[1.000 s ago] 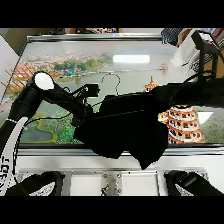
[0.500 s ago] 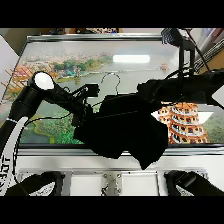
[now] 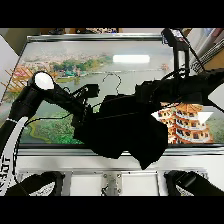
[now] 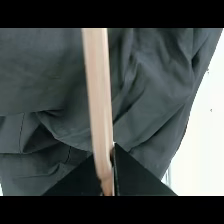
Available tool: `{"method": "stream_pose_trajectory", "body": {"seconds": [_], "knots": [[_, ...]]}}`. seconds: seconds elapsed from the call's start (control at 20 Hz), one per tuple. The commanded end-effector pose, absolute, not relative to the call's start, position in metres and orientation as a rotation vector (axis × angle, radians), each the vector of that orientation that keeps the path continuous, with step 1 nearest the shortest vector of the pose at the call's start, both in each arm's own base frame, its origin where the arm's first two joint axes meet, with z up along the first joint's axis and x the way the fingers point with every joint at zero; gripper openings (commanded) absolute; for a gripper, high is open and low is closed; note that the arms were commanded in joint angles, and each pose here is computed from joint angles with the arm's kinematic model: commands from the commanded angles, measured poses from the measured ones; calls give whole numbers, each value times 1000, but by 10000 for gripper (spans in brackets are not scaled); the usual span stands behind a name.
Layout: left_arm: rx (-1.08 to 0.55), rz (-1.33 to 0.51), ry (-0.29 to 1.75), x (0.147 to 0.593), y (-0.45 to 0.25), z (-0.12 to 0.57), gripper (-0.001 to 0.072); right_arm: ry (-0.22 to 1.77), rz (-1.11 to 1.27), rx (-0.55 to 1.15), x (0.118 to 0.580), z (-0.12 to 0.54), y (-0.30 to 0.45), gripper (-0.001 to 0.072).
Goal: Fold the clothes and pants, and hang the long-sleeved shirts on hangers.
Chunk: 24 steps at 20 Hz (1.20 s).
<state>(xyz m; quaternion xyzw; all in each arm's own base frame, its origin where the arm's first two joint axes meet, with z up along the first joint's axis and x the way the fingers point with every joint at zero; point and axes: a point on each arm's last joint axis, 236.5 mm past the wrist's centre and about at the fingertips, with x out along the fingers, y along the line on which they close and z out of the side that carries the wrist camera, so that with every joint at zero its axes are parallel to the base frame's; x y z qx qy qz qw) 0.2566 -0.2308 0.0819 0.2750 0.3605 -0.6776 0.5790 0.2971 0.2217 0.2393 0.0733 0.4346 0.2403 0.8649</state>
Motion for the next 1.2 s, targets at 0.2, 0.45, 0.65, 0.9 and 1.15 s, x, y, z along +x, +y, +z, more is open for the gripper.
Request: {"method": "stream_pose_trajectory", "body": {"seconds": [0.2, 0.45, 0.65, 0.9, 1.15], "knots": [[647, -1584, 848, 257, -229, 81, 12, 947, 476, 79, 274, 241, 189, 637], [646, -1585, 848, 256, -230, 81, 12, 971, 514, 22, 264, 242, 161, 639], [646, -1592, 854, 254, -229, 81, 12, 911, 554, 18, 269, 256, 129, 640], [641, -1624, 881, 245, -225, 82, 12, 791, 599, 76, 286, 268, 82, 640], [639, -1629, 887, 244, -224, 82, 12, 608, 767, 250, 300, 258, 68, 640]]}}
